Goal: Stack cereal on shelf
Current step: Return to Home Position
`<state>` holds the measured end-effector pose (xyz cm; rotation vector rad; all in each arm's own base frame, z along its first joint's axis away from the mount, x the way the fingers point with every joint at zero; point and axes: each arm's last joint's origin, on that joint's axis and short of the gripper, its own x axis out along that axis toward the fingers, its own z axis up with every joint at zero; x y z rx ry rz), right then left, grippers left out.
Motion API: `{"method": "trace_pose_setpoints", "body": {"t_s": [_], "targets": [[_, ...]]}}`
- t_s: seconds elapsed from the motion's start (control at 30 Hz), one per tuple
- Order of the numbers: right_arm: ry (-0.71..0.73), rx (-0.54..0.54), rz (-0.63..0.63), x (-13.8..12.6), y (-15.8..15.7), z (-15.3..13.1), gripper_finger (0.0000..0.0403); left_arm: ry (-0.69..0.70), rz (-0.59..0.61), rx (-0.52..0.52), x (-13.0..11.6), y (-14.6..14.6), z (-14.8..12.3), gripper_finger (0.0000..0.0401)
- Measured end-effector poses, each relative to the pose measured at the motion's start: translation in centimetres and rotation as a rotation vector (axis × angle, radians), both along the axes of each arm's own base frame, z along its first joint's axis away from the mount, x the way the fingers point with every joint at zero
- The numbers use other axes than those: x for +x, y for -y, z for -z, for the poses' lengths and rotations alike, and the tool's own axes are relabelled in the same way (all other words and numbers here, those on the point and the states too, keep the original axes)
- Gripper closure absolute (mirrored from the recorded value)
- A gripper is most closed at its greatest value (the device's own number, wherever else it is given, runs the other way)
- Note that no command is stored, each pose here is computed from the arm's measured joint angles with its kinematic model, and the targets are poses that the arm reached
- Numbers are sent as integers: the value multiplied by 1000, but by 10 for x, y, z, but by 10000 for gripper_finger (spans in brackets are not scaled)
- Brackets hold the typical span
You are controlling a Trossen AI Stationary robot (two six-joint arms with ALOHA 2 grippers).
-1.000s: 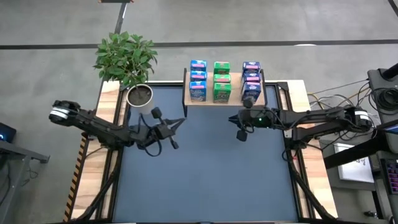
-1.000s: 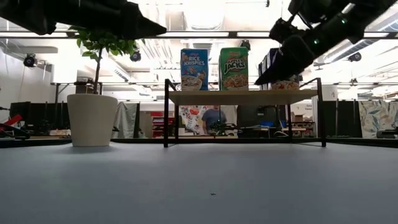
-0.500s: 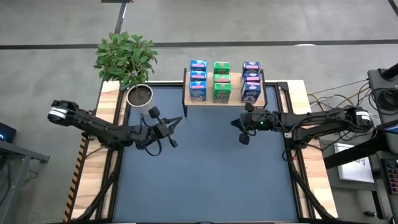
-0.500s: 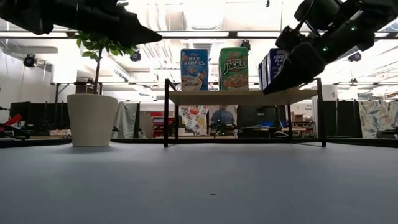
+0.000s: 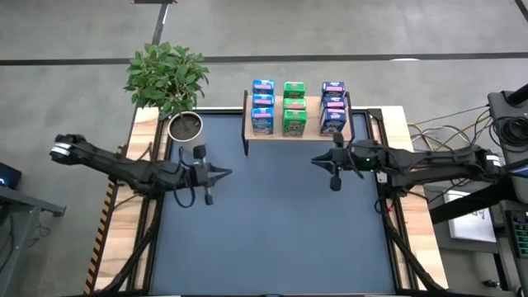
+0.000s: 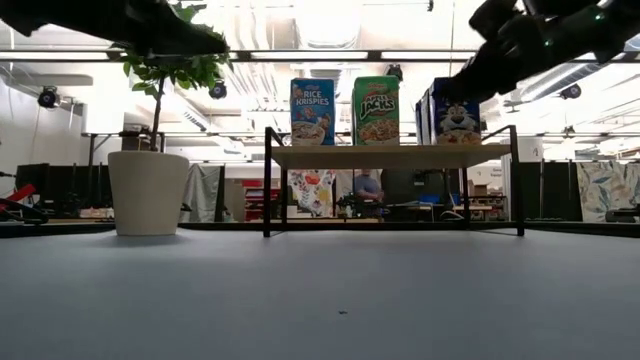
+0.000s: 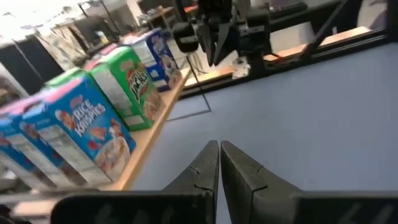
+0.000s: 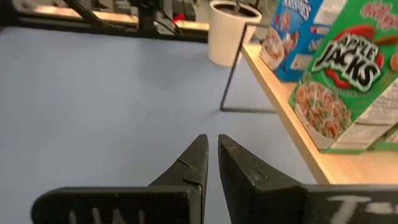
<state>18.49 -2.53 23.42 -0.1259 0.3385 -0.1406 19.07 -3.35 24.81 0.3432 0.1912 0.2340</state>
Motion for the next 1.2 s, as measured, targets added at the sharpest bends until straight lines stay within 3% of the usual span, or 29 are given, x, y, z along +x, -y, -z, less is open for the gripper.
{"method": "trace_pose_setpoints", "body": {"t_s": [0.33, 0.8, 1.2], "targets": [[66, -37, -46, -19, -4, -2, 375, 4, 10, -88, -31, -7, -11, 401], [169, -68, -48, -46, -7, 7, 375, 9, 35, -105, -43, -9, -14, 401], [355, -98, -44, -76, -11, 7, 375, 23, 64, -120, -50, -10, -17, 401]]}}
